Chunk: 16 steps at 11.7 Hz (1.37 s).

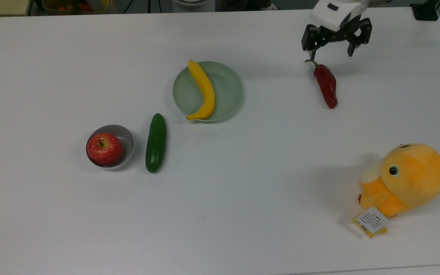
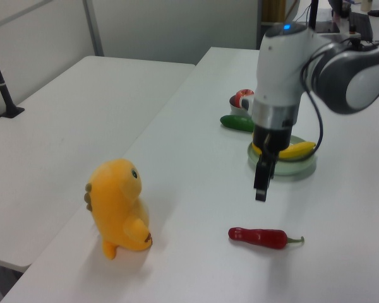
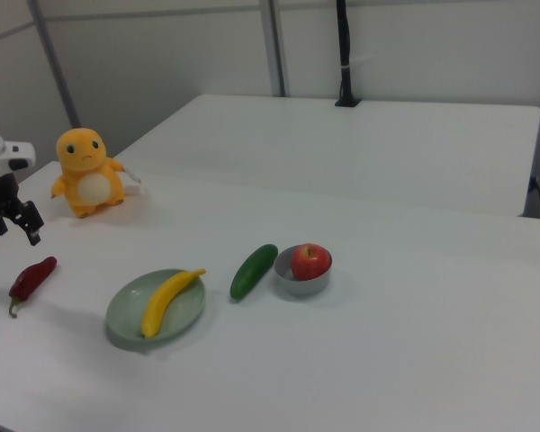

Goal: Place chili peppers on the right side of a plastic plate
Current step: 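Lower the gripper and close it on the red chili pepper, then lift the chili pepper and carry it toward the green plate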

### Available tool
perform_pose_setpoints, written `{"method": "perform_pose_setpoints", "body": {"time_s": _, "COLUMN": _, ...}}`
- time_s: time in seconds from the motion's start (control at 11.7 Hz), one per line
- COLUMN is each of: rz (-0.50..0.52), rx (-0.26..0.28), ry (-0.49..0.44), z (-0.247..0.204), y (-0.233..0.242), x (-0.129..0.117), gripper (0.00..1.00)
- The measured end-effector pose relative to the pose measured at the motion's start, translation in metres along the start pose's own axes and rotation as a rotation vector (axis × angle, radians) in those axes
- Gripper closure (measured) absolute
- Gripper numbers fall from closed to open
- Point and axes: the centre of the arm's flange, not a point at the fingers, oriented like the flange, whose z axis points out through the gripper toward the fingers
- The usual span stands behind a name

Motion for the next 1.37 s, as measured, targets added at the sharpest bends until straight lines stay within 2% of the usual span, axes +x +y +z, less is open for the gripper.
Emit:
{"method": "perform_pose_setpoints", "body": {"time_s": 0.26, "rz": -0.030, "rx": -0.068, "ry": -0.015, "z": 0.051, "y": -0.026, "x": -0.005, "gripper": 0.00}}
{"method": "perform_pose_setpoints", "body": {"time_s": 0.43, "rz": -0.044, "rx": -0.097, "ry": -0.044, "z": 0.081, "y": -0.035, "x": -0.010, "gripper": 0.00}}
{"method": "perform_pose_setpoints", "body": {"time_s": 0.68, "rz": -0.045, "rx": -0.126, "ry": -0.050, "z": 0.108, "y": -0.039, "x": -0.004, "gripper": 0.00}}
{"method": "perform_pose_setpoints", "body": {"time_s": 0.77, "rz": -0.052, "rx": -0.137, "ry": -0.045, "z": 0.113, "y": -0.039, "x": -0.002, "gripper": 0.05}}
{"method": "perform_pose_setpoints", "body": {"time_s": 0.94, "rz": -0.063, "rx": -0.151, "ry": -0.032, "z": 0.114, "y": -0.038, "x": 0.001, "gripper": 0.39}}
{"method": "perform_pose_setpoints", "body": {"time_s": 1.11, "rz": -0.064, "rx": -0.151, "ry": -0.028, "z": 0.113, "y": -0.038, "x": 0.002, "gripper": 0.64}}
{"method": "perform_pose_setpoints", "body": {"time_s": 1.37, "rz": -0.060, "rx": -0.151, "ry": -0.027, "z": 0.112, "y": -0.036, "x": 0.004, "gripper": 0.64}}
